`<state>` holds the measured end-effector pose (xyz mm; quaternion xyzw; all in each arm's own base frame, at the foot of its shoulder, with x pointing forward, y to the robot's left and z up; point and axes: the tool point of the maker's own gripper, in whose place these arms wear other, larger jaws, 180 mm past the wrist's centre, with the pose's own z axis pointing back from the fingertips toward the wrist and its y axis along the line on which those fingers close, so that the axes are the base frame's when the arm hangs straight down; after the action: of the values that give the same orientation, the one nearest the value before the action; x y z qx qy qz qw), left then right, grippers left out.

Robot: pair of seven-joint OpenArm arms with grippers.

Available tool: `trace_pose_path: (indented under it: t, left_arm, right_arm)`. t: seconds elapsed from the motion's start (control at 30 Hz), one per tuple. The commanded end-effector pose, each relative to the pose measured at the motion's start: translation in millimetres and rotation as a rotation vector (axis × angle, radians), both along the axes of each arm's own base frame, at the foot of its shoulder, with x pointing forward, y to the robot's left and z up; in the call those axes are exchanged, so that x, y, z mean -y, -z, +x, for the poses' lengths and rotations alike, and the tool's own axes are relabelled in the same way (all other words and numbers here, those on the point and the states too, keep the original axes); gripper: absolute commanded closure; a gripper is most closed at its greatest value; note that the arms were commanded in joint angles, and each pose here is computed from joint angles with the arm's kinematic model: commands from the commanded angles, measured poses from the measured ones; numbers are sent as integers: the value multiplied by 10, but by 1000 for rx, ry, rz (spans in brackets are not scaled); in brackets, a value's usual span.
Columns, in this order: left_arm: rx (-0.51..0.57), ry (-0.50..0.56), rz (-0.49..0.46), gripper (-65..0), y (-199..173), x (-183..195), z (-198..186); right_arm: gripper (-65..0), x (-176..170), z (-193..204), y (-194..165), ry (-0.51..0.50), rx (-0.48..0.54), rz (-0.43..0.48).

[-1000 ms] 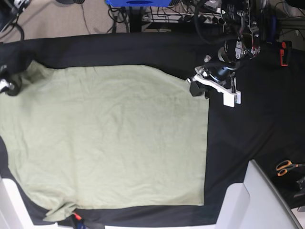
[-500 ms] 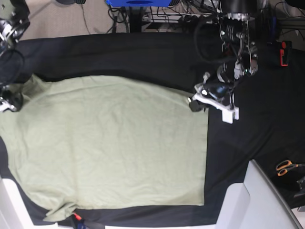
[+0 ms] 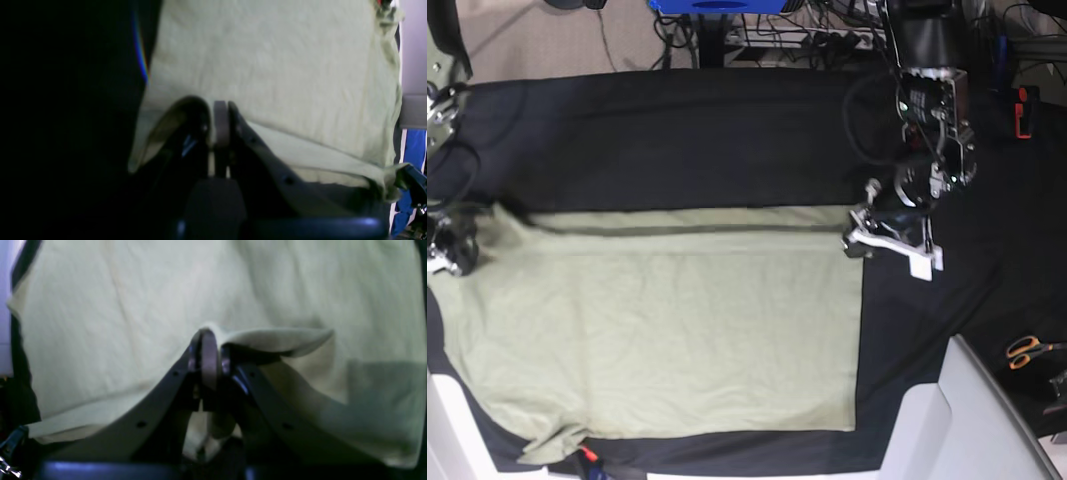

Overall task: Fold the T-shirt properly
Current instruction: 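Lift the grasped edge and fold it lengthwise over the shirt's middle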

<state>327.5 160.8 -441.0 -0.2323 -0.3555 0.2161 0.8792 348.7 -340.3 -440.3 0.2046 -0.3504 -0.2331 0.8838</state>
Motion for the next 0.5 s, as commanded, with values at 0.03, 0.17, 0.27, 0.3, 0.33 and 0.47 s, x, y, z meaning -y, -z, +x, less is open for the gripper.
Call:
trace_pose_path:
  t: [0.03, 0.17, 0.27, 0.3, 0.33, 0.47]
  left_arm:
    - [62, -5, -5, 0, -176, -16, 210]
    - [79, -6, -9, 0, -235, -12, 327]
    - [82, -5, -14, 0, -247, 3, 393]
    - [81, -4, -16, 0, -244, 9, 415]
    - [78, -6, -19, 0, -238, 10, 436]
    - [73, -10, -28, 0, -227, 12, 521]
  right_arm:
    - [-5, 191, 199, -246, 41, 90, -23]
    - [-5, 185, 269, -278, 35, 119, -49]
    - [-5, 62, 362, -280, -13, 134, -82]
    - [-5, 38, 394, -289, -21, 146, -93]
    - [-5, 13, 423, -298, -26, 158, -100]
    - [-5, -59, 545, -369, -26, 203, -102]
